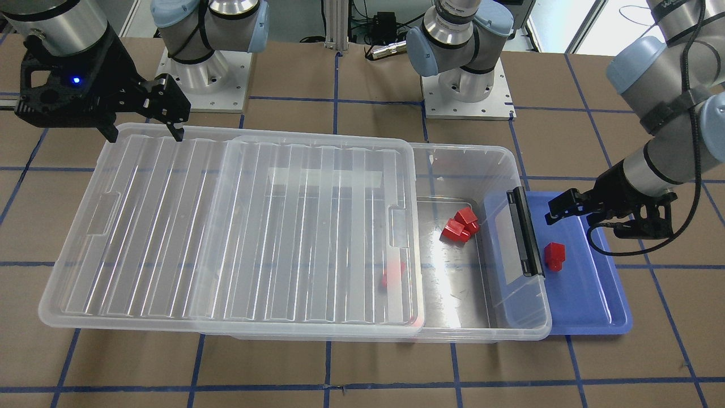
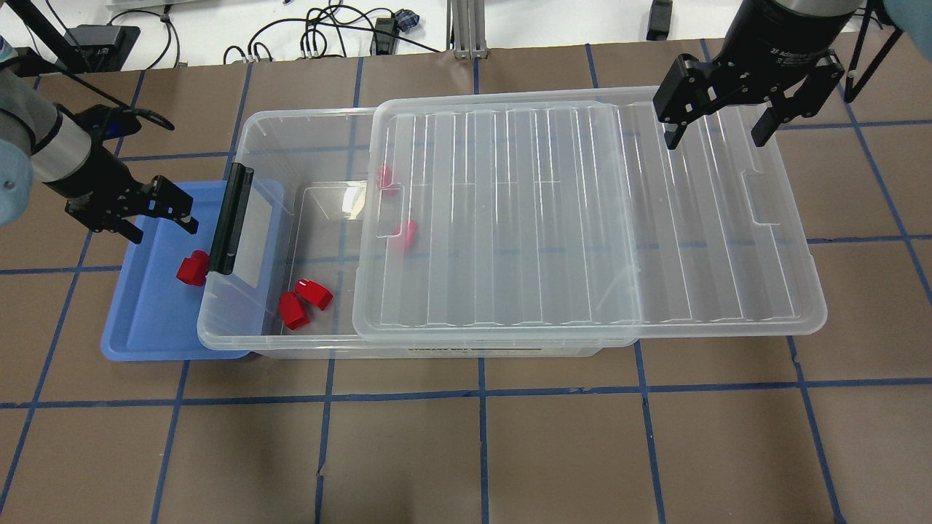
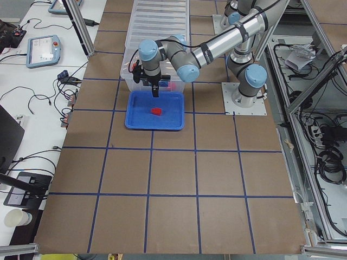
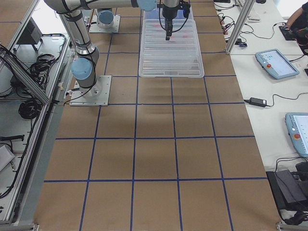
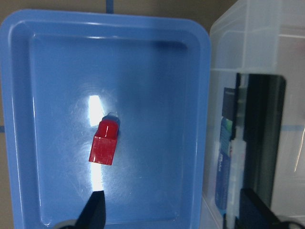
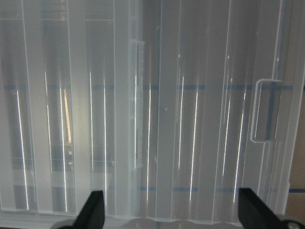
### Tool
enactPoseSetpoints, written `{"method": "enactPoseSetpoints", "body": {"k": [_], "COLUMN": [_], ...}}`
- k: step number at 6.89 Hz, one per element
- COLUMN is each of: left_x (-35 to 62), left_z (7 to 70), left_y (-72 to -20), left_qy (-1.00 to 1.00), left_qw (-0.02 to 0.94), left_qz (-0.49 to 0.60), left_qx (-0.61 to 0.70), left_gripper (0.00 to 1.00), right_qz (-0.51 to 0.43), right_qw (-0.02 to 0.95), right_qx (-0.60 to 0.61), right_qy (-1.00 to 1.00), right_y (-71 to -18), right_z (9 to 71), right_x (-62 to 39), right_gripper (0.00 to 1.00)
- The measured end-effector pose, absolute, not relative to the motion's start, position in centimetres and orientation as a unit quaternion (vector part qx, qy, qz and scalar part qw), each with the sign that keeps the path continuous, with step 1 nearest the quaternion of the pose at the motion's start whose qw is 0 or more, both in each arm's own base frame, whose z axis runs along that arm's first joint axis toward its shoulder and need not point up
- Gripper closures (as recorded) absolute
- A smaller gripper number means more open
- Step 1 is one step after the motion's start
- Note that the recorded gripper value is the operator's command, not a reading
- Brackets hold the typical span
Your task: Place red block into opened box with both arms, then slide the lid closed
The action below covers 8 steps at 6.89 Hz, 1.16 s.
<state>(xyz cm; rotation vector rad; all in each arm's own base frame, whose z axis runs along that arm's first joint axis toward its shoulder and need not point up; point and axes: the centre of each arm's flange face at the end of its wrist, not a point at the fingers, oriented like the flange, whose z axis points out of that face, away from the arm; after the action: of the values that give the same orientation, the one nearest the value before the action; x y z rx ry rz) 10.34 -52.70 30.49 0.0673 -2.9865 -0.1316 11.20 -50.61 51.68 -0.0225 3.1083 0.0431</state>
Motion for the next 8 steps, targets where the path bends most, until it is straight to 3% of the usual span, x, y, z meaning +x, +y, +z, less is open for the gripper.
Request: {"method": "enactPoseSetpoints", "body": {"k": [3,8], "left_x": [12.6,14.1], "left_z": [24.5,19.8], "left_y": [-49.4,-53.8], "left_qy": [-0.999,-0.998], "left_qw": [-0.028,0.03], "left_qz": [-0.028,0.001], "left_qx": [-0.022,-0.054], "left_gripper": [0.0,0.03], "right_qz": [0.015,0.016], "right_qw": [0.016,0.016], "right_qx": [-0.004,-0.003], "right_qy": [1.0,1.0], "right_y": [-50.8,-50.8], "right_z": [51.5,51.5], "right_x": [10.8,10.6], "right_gripper": [0.0,0.0]}}
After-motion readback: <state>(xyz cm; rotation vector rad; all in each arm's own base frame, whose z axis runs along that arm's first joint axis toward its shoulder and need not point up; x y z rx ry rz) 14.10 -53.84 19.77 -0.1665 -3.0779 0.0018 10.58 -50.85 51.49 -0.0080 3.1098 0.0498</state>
